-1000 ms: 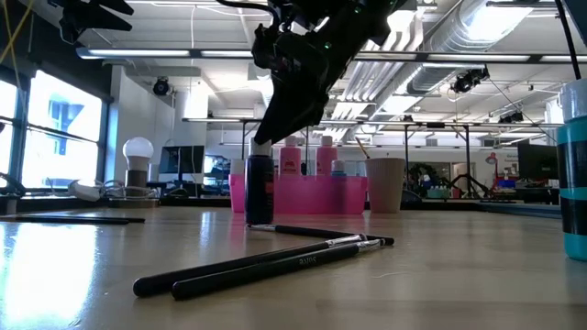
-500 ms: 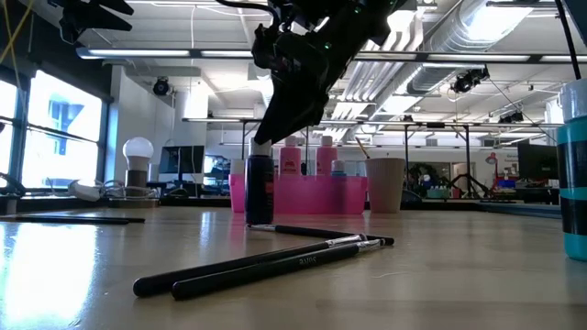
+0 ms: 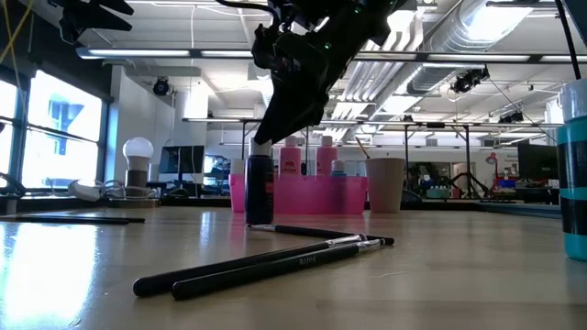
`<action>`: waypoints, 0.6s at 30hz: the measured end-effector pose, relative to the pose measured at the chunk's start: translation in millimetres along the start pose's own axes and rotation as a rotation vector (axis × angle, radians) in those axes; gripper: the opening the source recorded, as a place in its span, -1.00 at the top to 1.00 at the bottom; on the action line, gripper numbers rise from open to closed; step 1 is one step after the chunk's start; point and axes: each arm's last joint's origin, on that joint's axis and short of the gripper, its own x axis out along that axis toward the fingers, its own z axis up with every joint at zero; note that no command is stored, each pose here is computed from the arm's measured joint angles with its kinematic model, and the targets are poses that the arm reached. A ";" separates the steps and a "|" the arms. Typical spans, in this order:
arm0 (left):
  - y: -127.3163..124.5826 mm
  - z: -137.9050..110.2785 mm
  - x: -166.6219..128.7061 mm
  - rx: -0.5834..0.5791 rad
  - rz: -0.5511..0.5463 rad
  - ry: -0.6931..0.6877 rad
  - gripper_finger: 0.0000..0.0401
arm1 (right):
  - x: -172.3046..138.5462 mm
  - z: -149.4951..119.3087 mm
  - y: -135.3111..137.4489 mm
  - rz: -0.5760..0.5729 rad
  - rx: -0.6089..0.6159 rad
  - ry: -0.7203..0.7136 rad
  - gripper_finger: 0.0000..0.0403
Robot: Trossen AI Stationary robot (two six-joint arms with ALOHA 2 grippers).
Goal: Pick & Place Paint Supplies
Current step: Put the small purple paint bottle into the pink bin
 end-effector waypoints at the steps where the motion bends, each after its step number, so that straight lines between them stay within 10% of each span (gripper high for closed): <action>1: 0.0 0.1 -0.2 0.000 0.000 -0.001 0.24 | 0.0 0.0 0.0 0.000 0.000 0.000 0.41; 18: 0.0 0.1 -0.1 0.000 0.000 0.000 0.24 | -14.0 5.3 -3.7 -0.004 0.004 -0.026 0.42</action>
